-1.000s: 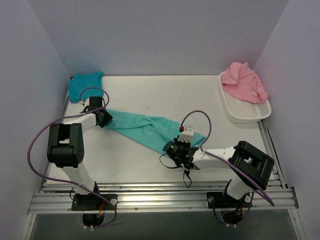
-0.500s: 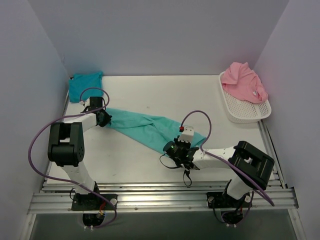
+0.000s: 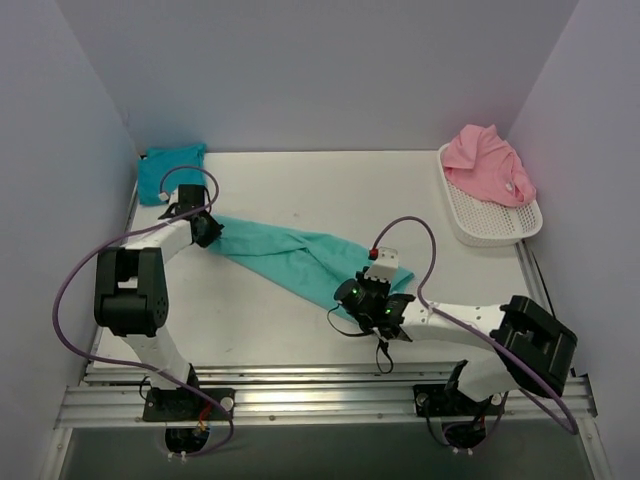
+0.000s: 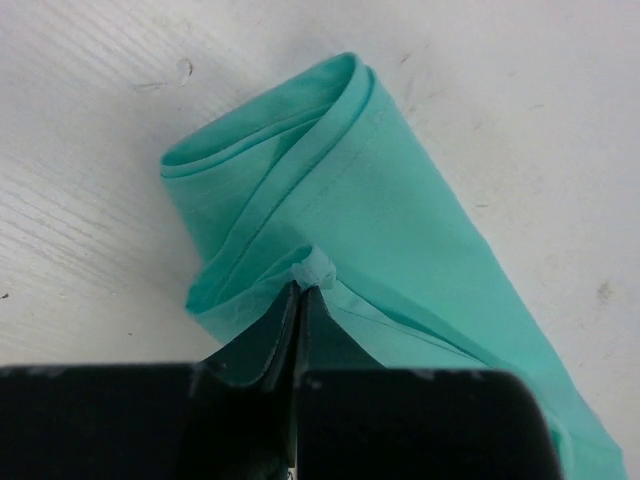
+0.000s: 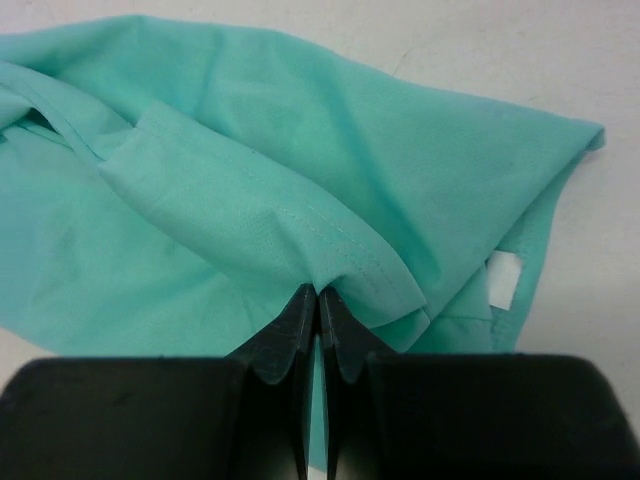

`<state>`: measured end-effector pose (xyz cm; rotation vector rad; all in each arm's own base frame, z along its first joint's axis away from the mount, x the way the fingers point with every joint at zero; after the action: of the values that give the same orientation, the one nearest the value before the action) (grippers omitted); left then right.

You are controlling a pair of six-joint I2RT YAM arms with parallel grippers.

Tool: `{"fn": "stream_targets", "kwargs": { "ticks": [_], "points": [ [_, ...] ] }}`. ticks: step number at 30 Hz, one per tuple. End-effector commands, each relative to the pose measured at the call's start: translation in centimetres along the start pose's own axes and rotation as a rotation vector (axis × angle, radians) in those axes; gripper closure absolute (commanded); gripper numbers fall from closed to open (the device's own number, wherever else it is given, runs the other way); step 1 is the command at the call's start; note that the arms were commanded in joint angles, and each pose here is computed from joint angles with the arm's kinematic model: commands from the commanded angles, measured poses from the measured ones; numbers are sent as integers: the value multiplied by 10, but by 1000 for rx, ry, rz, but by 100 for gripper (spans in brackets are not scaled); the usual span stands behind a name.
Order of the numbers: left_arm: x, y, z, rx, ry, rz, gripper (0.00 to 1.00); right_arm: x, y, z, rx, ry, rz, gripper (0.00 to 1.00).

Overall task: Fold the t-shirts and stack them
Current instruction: Fold the tshirt

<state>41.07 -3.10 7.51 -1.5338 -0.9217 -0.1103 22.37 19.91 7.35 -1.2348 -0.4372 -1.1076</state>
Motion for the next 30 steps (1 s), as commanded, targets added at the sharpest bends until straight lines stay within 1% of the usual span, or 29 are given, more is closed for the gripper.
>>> {"fn": "stream_targets", "kwargs": {
  "ticks": [1,5,7,9,12,16,18,19,20,21,22,23,25,26,27,28,30],
  "points": [
    [43,-38,-21,-57,20,-111,98,33,-15,-2,-38,19,-73,100],
    [59,-45,-31,-81,27,-134,98,55,-25,1,-32,50,-114,100],
    [61,-42,-34,-85,34,-133,98,60,-27,2,-39,49,-128,100],
    [70,-41,-41,-105,43,-159,98,63,-28,3,-42,51,-134,100],
    [77,-32,-46,-100,65,-172,98,67,-29,4,-53,48,-147,100],
    [105,-15,-66,-137,105,-223,98,74,-26,-1,-83,53,-168,100],
    [112,-8,-74,-157,128,-217,98,78,-23,-3,-95,59,-176,100],
    [108,8,-77,-156,139,-188,98,81,-22,-4,-100,64,-179,100],
    [123,4,-91,-201,141,-209,98,85,-19,-7,-115,69,-185,100],
    [125,8,-94,-210,149,-202,98,87,-17,-8,-119,75,-186,100],
    [123,20,-96,-213,152,-184,98,91,-15,-8,-121,85,-190,100],
    [134,16,-107,-249,152,-205,98,96,-10,-12,-138,90,-197,100],
    [136,26,-112,-258,166,-201,98,101,-5,-12,-137,106,-197,100],
    [141,26,-116,-263,173,-211,98,101,-2,-13,-143,106,-196,100],
    [154,17,-127,-306,190,-233,98,105,3,-17,-158,111,-200,100],
    [156,21,-129,-309,200,-232,98,106,5,-16,-154,120,-199,100],
    [169,10,-141,-346,230,-264,98,107,11,-19,-165,123,-196,100]
  ]
}}
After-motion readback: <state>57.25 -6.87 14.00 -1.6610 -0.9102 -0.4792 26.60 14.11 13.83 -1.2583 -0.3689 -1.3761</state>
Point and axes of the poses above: each gripper's point midway between its finger pads, its own y axis out along the fingers, its own z axis along the line the jaws close on, x = y × z, the point moved 4 cm from there along -y, back along the fingers, and after that the axes turned 13 degrees about y, right-handed, at the moved point
